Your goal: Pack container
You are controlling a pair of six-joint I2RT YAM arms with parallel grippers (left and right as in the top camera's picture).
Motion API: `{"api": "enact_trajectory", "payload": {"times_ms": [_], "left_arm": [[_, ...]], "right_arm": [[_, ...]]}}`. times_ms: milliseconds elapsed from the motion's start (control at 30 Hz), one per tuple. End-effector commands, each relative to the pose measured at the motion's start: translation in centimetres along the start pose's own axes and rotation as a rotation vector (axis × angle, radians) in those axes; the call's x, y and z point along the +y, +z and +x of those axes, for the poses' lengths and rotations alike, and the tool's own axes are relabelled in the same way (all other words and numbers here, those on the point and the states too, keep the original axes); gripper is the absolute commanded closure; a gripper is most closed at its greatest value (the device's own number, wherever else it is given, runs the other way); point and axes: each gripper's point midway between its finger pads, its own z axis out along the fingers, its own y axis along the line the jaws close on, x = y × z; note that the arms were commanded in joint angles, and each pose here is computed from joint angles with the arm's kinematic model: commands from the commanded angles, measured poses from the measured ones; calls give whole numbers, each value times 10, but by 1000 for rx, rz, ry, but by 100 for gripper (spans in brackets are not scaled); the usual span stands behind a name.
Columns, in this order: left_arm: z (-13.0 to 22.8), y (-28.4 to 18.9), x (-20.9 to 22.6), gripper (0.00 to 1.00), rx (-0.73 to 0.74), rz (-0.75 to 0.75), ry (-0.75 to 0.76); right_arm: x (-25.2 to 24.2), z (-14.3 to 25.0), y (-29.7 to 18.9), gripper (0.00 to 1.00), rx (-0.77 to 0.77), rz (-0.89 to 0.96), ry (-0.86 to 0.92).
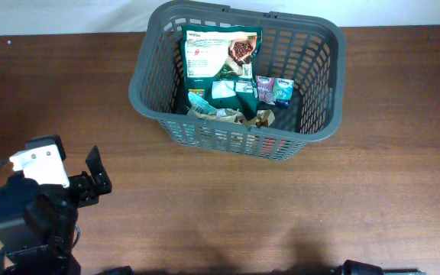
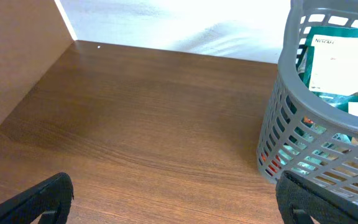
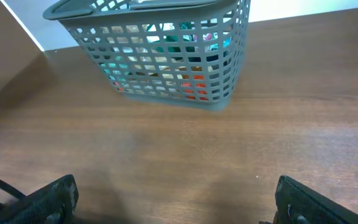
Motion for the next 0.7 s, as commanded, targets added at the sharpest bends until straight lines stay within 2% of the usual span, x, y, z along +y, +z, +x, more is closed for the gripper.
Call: {"api": "enact_trajectory", "payload": {"times_ms": [0,167,433,533,667], "left_arm": [[2,0,-4,1,-1,19,-11],[2,0,-4,1,-1,19,-11],[2,0,-4,1,-1,19,-11],[2,0,-4,1,-1,19,-11],[2,0,-4,1,-1,19,-11]], "right_arm": [[4,-1,-1,1,-14,-26,-4],[4,-31,2,1,-126,-35,-71],[-1,-97,26,1,-365,-93,-352],[-4,-109,44,1,-420,-132,-412],[-12,-107,82,1,-443,-192,-465]]}}
